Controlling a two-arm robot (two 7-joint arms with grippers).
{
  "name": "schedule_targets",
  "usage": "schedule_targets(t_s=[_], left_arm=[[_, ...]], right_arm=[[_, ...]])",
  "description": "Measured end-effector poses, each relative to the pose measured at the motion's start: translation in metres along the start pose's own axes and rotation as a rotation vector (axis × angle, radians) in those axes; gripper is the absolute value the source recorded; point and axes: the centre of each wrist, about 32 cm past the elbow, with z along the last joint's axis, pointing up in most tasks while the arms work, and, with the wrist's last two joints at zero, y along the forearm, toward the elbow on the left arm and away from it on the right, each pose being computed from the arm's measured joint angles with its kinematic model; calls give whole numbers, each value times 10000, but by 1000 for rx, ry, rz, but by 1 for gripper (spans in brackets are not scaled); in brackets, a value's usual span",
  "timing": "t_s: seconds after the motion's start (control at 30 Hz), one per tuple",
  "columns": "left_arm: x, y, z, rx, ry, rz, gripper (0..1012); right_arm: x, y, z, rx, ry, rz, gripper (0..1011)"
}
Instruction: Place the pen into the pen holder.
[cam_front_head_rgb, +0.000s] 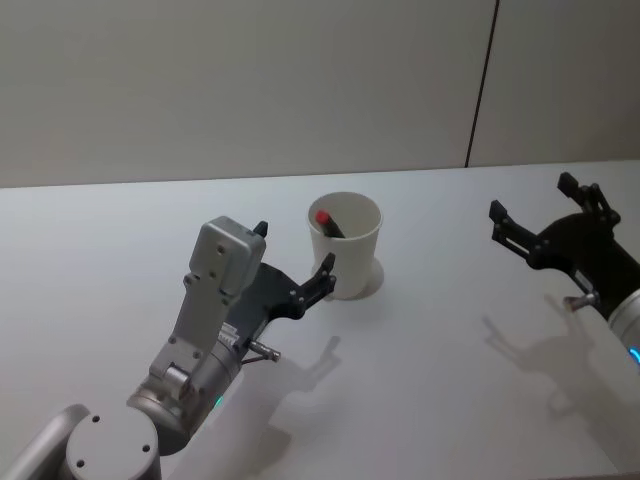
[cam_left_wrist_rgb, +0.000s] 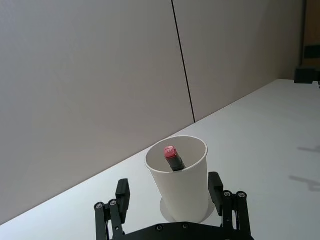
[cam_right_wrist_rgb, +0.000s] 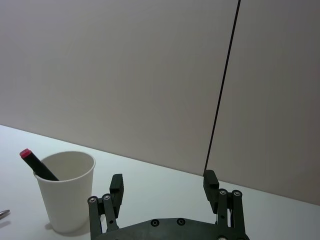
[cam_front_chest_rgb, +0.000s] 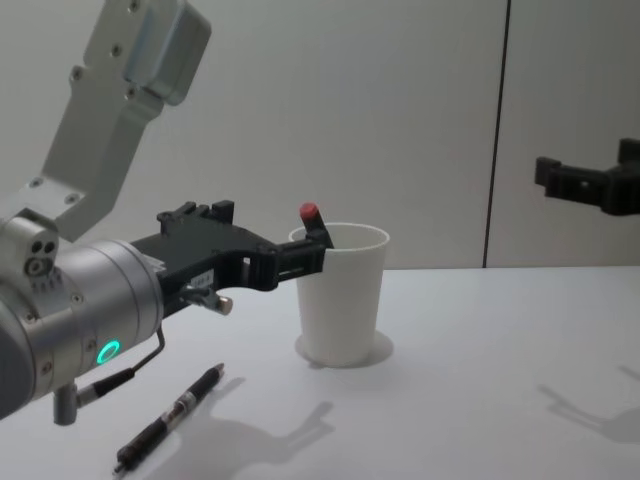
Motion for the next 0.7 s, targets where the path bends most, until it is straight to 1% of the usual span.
schedule_targets(t_s=[0.27, 0.7], left_arm=[[0, 0, 0, 0, 0, 0, 1000], [1, -2, 2, 2, -1, 0, 1000]], right_arm=[[3, -89, -14, -17, 3, -7, 1002], [7, -149, -21, -28, 4, -12, 1002]])
